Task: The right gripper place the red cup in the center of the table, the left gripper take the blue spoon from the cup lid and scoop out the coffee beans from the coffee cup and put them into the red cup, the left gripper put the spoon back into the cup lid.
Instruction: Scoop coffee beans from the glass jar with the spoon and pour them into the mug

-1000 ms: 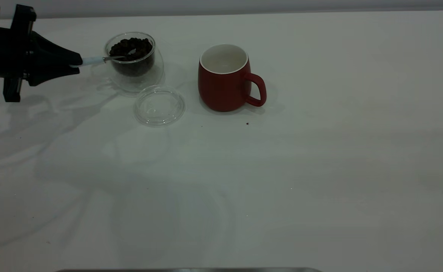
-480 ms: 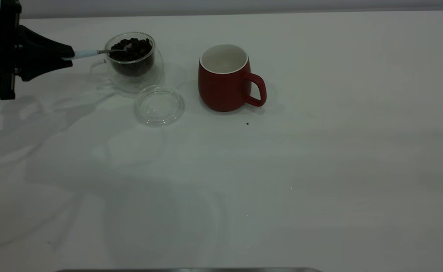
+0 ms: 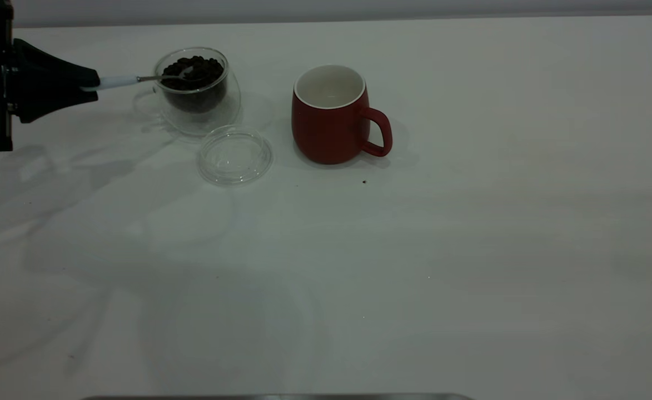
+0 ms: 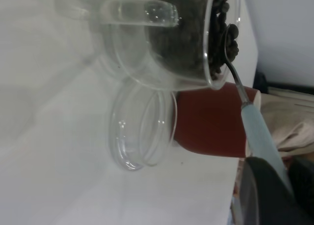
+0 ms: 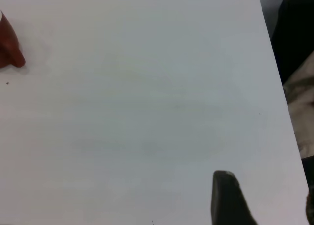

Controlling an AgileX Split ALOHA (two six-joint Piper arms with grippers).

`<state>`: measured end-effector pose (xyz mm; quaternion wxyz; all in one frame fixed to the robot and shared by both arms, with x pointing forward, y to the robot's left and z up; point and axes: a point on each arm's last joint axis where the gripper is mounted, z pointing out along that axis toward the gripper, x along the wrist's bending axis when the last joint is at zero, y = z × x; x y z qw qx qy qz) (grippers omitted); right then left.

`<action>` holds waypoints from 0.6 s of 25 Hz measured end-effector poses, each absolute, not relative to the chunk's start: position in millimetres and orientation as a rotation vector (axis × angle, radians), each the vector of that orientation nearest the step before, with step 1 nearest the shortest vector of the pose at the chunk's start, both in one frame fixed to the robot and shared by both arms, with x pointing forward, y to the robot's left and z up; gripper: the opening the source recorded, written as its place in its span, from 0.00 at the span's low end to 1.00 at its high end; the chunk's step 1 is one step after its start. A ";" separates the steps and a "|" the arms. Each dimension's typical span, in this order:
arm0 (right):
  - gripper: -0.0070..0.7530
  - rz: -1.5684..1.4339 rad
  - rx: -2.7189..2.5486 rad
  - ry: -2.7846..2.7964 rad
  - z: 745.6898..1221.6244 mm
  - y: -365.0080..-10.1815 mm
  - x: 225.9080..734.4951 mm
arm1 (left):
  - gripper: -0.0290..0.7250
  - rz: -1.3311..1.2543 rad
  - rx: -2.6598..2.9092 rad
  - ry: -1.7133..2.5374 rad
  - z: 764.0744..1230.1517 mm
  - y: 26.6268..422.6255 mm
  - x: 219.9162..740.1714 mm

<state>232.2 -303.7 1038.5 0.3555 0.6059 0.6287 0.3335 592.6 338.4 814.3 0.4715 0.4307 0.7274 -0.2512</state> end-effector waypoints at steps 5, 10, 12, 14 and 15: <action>0.55 0.861 1.565 1.624 1038.5 -303.7 232.2 | 0.20 -0.644 1.046 1.747 817.3 336.7 592.0; 0.55 0.861 1.565 1.624 1038.5 -303.7 232.2 | 0.20 -0.695 1.031 1.686 822.8 333.6 590.9; 0.55 0.861 1.565 1.624 1038.5 -303.7 232.2 | 0.20 -0.717 1.023 1.658 825.3 332.3 590.3; 0.55 0.861 1.565 1.624 1038.5 -303.7 232.2 | 0.20 -0.730 1.019 1.642 826.8 331.6 590.0; 0.55 0.861 1.565 1.624 1038.5 -303.7 232.2 | 0.20 -0.737 1.022 1.635 827.3 330.8 589.7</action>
